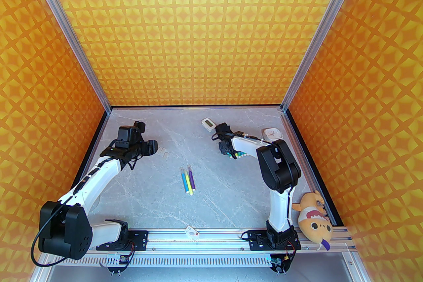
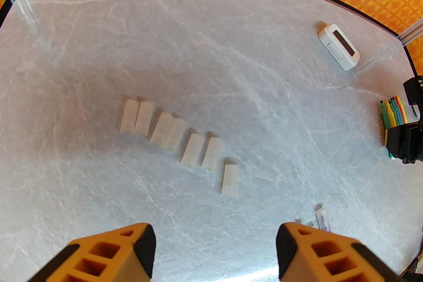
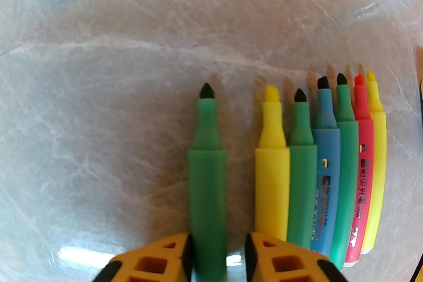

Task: Open the pen caps

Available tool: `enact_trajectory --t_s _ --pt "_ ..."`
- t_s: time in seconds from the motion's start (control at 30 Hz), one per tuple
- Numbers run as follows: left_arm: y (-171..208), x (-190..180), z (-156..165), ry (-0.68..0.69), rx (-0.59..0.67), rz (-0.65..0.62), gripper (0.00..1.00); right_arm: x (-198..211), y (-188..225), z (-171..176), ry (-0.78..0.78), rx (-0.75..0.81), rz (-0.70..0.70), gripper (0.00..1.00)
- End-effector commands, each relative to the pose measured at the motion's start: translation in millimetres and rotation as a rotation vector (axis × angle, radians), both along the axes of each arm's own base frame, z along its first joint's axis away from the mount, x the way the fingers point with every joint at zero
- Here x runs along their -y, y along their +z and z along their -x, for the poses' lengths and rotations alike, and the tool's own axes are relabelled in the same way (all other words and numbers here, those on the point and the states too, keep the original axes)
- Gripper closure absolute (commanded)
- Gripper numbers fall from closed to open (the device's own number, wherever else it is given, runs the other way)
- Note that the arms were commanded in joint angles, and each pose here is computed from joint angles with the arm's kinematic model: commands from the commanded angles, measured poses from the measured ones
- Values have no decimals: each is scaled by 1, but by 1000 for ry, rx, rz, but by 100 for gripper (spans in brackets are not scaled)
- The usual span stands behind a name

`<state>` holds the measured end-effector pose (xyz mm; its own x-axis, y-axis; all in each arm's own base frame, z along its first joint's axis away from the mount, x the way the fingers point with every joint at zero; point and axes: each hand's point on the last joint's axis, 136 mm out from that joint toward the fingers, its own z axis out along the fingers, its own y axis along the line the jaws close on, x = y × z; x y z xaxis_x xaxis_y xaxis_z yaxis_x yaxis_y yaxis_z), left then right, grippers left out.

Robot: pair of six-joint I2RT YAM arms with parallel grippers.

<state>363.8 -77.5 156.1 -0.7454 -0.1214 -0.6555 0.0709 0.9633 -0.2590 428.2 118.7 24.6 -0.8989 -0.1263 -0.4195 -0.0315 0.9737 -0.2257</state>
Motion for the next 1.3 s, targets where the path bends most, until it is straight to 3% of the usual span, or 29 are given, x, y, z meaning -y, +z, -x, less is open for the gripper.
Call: enact_trajectory --t_s 0.0,0.27,0.63,0.83,0.93,1.27 --pt "-1 0 -7 14 19 29 36 -6 32 6 28 20 -49 62" --pt "-8 -2 -14 18 29 28 35 -60 65 44 203 -10 -194 60" --pt "-12 -2 -16 1 33 12 35 -145 64 126 328 -146 -425 60" --pt "-13 -1 -13 -18 42 0 34 -174 53 155 359 -211 -460 60" --pt "-12 -2 -12 -25 58 -5 29 -187 44 165 376 -247 -457 60" --pt "-12 -2 -10 -43 73 -21 28 -209 23 177 387 -307 -427 62"
